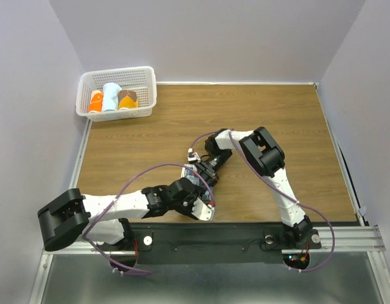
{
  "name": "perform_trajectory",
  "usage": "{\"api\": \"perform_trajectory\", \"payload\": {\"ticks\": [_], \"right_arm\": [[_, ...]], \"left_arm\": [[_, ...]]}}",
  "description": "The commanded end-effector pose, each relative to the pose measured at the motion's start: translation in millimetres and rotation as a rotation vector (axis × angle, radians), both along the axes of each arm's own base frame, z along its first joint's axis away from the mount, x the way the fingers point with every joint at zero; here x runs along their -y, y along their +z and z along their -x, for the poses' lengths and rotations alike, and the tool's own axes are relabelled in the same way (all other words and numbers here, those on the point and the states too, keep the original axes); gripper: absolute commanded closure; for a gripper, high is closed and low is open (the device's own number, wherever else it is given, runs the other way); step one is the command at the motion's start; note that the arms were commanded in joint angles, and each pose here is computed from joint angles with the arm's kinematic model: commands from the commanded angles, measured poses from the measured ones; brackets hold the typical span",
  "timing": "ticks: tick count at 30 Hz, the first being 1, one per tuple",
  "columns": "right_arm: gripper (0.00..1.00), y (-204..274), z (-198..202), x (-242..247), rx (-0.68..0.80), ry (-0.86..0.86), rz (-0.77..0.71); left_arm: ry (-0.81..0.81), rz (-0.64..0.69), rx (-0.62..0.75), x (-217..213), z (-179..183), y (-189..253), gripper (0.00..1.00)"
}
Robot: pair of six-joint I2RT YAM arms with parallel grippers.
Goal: Roll the towels
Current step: Roll the towel
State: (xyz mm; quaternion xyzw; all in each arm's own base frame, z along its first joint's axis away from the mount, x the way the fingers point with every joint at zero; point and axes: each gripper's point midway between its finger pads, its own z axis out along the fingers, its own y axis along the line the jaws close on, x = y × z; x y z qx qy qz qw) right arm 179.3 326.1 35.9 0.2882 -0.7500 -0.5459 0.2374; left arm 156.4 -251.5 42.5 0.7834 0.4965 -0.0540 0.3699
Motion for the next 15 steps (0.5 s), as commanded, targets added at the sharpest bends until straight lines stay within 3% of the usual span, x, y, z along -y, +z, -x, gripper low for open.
{"api": "perform_trajectory", "payload": {"ticks": [1, 11, 15], "right_arm": [[0.78, -24.1, 3.2, 14.3, -0.021, 0.021, 0.076], [0.75, -21.0, 4.7, 17.7, -0.027, 0.022, 0.080], [0.55, -10.5, -11.5, 21.3, 0.015, -0.011, 0.059]], "left_arm": [[0.078, -0.007, 0.121, 0.9, -24.6, -2.6, 0.27], [0.075, -0.124, -0.004, -16.3, -5.8, -38.6, 0.71], [0.043, -0.159, -0.125, -18.6, 13.8, -39.8, 0.88]]}}
